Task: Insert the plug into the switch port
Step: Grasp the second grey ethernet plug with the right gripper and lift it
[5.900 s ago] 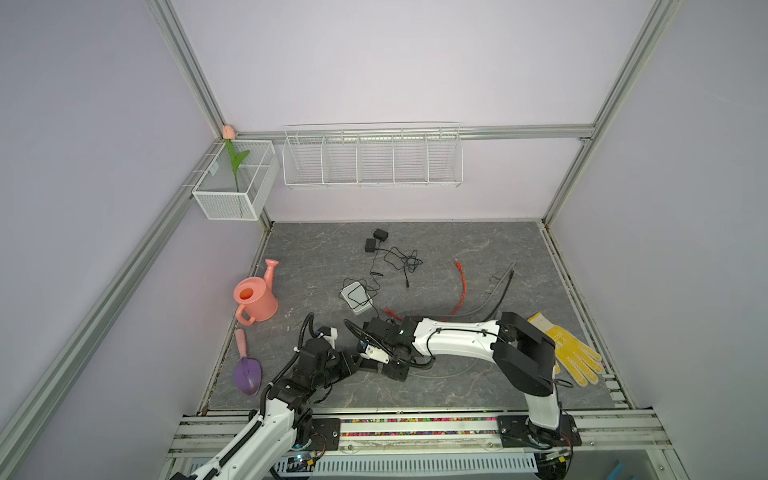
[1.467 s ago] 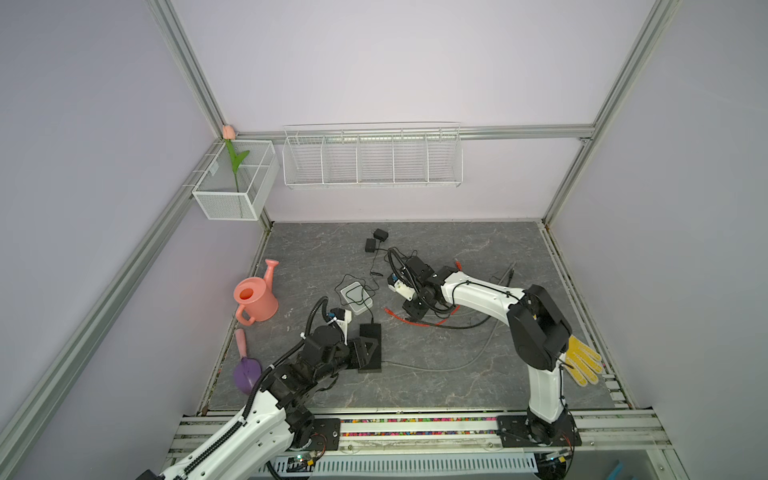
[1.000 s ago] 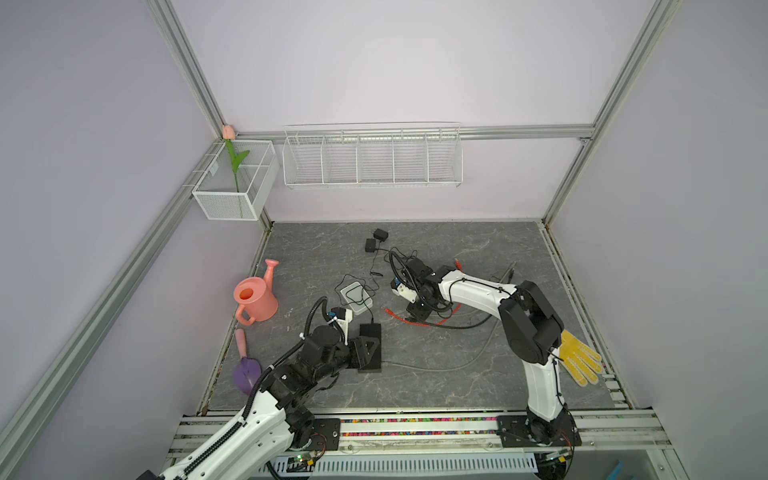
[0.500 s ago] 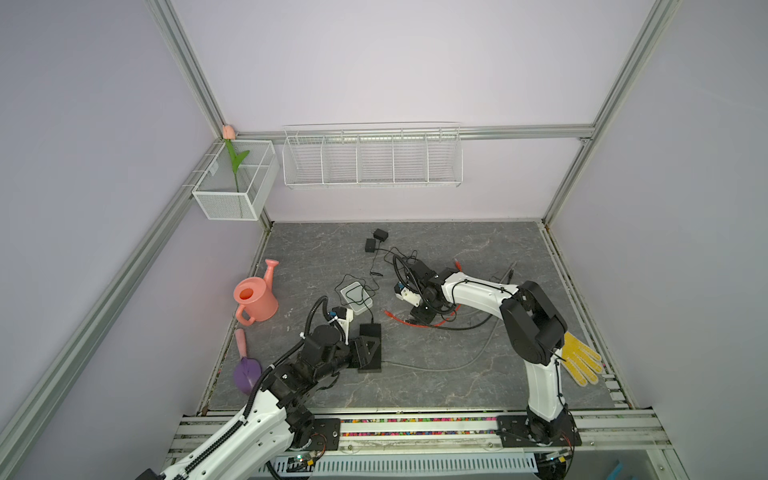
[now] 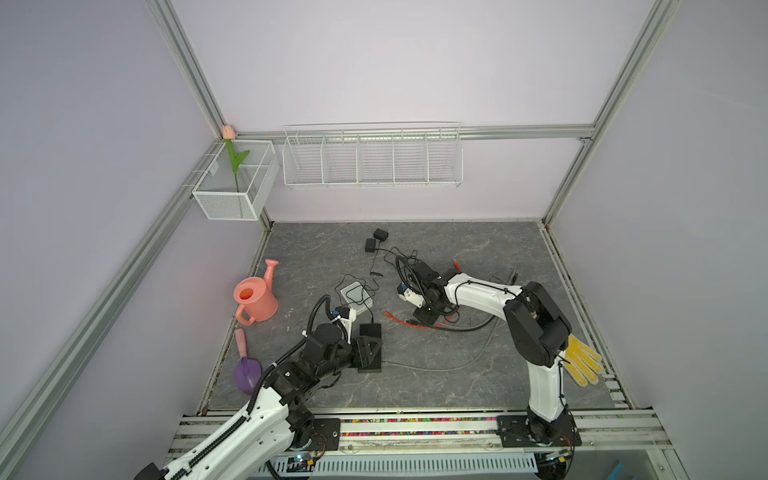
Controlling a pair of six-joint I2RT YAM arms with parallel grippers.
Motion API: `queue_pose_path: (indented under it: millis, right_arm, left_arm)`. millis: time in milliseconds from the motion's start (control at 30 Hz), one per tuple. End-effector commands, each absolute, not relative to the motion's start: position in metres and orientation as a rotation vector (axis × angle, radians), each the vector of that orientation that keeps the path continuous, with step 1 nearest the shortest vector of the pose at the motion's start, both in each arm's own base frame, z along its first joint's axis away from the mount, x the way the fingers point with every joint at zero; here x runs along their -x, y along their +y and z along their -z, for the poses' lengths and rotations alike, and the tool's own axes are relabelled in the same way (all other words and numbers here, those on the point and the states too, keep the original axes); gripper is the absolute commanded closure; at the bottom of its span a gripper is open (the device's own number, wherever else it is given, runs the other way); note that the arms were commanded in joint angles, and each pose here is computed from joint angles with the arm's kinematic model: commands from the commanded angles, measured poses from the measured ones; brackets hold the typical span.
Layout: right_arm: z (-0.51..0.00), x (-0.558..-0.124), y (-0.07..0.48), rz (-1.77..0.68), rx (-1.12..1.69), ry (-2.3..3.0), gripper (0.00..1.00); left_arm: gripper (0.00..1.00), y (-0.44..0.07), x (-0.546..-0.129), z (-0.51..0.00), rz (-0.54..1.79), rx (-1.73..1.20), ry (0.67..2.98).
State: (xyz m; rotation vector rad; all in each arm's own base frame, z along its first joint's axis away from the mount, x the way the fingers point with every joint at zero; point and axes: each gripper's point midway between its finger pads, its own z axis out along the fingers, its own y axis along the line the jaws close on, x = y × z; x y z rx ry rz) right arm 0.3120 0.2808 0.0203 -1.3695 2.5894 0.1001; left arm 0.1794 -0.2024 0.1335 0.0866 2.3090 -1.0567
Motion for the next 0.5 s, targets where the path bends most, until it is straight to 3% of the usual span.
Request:
queue_pose_path:
  millis: [0,200,467]
  right_arm:
    - [-0.033,-0.309,0.271,-0.071,1.339,2.580,0.93]
    - [-0.090,-0.310,0.277,-0.115,1.261,2.406,0.93]
    - [-0.152,-0.272,0.294,-0.185,1.291,2.192,0.93]
  left_arm:
    - [0.51,-0.216,-0.182,-0.171,1.155,-0.164,2.196]
    - [0.50,-0.228,-0.179,-0.186,1.248,-0.213,2.144]
    - [0.49,-0.252,-0.187,-0.204,1.443,-0.194,2.053]
